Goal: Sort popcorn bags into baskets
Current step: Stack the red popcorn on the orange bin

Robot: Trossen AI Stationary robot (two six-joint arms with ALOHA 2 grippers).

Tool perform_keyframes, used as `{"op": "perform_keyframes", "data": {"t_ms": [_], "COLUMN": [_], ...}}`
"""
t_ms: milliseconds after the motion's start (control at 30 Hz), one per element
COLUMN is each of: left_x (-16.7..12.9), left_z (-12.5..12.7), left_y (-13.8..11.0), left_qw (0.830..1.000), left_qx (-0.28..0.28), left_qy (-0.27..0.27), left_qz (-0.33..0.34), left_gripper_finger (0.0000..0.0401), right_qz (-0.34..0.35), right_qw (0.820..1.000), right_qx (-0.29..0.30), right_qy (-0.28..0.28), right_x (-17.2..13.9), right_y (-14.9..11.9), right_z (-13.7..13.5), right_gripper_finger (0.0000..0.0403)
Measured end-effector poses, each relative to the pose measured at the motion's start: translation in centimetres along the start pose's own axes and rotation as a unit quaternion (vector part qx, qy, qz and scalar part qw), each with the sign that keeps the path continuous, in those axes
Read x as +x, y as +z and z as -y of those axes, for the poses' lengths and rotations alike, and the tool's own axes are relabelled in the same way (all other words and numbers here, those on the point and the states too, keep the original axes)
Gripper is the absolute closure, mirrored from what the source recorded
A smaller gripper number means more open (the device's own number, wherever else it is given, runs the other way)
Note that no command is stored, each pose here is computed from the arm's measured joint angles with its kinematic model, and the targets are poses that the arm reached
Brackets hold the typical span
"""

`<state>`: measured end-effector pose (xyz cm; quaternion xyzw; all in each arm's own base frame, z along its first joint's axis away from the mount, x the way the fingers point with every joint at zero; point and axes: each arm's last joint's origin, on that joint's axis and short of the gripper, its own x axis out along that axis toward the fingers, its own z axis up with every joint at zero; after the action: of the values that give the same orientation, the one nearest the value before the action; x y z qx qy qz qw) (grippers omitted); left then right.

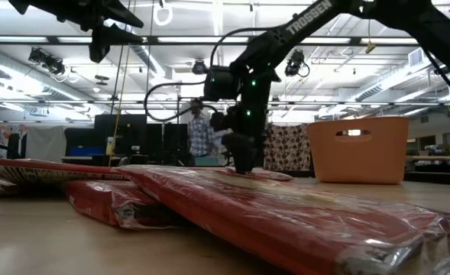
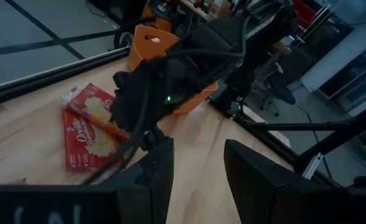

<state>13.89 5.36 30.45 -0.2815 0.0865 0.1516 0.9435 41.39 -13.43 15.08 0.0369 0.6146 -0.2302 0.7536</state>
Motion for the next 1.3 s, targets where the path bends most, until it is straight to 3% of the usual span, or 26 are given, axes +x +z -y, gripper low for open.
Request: {"op": "perform_keyframes", "data": {"t_ms": [167, 633, 867, 1300], "left_x": [0.0, 0.0, 0.0, 0.0], "left_z": [0.0, -0.1, -0.1, -0.1], "left_y": [0.0, -0.2, -0.2, -0.1], "left_qw": [1.0, 1.0, 1.0, 1.0], "left_qx": [0.0, -0.001, -0.001, -0.001], "left_qy": [0.0, 0.003, 0.003, 0.003], "left_qz": [-0.002, -0.008, -0.008, -0.008], "left_gripper_finger": [0.0255, 0.0255, 0.0255, 0.0255], "right_qz": [-0.015, -0.033, -0.039, 0.039], "right_qw": [1.0, 0.997, 0.997, 0.997], "right_qx": [-0.018, -0.064, -0.073, -0.033], "right_qy": [0.002, 0.004, -0.008, -0.052], "right_x": [0.4, -0.3, -2.6, -9.0], "right_y": [-0.3, -0.8, -1.2, -1.3], "right_z": [-0.3, -0.3, 0.3, 3.3], "right_gripper_finger": [0.0157, 0.0387, 0.0391, 0.0399]}}
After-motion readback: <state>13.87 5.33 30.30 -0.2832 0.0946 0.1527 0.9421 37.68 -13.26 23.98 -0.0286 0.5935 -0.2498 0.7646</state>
